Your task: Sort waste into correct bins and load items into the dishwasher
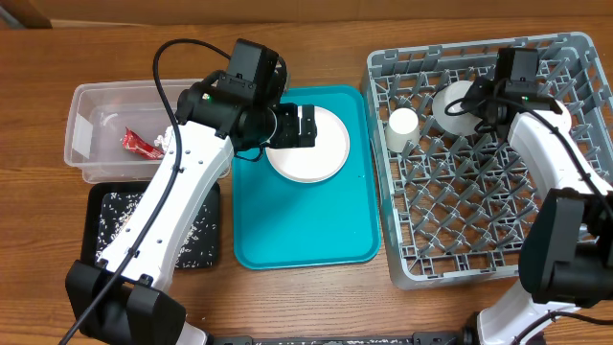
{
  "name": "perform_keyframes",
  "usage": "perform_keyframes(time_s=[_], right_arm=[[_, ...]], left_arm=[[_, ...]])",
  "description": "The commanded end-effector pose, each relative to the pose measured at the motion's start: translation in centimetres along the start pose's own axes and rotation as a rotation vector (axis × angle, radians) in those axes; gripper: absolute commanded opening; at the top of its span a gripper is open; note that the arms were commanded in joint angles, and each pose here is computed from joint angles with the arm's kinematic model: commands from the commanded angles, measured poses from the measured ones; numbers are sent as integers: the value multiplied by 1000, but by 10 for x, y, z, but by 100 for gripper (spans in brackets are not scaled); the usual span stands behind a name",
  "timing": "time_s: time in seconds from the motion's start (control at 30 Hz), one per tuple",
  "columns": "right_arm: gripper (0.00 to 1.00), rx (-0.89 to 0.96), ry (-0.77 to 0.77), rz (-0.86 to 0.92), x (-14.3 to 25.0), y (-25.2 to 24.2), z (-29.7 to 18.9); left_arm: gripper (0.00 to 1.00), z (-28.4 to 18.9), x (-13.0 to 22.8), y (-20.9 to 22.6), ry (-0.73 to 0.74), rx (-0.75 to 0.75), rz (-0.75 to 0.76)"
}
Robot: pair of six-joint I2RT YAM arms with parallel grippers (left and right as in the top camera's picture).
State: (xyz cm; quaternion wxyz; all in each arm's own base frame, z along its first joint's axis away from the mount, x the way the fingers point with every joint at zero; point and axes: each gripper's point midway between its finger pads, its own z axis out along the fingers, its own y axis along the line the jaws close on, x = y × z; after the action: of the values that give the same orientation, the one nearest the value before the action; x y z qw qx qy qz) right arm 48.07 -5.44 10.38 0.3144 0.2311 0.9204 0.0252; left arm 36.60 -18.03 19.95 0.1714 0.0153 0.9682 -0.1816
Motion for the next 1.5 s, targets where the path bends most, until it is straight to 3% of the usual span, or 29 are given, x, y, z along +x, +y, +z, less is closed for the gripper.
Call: perform_keyframes(time_s=[0.0, 0.17, 0.3, 0.67, 1.2, 1.47], right_arm=[[16, -228, -56, -12, -30, 47, -49], [16, -545, -34, -55, -29, 102, -117], [17, -648, 13, -102, -9, 129, -147], [23, -748, 161, -285, 74, 210, -173], [33, -732, 162, -530, 167, 283, -190], [42, -765, 197, -765, 227, 310, -164]], left_arm=[[100, -15, -6, -10, -35, 31, 21], [100, -15, -6, -10, -35, 31, 21], [100, -15, -6, -10, -35, 31, 21], [100, -19, -9, -2, -34, 44, -26], [100, -68, -22, 143, -62, 7, -459], [100, -72, -22, 151, -68, 8, -484]])
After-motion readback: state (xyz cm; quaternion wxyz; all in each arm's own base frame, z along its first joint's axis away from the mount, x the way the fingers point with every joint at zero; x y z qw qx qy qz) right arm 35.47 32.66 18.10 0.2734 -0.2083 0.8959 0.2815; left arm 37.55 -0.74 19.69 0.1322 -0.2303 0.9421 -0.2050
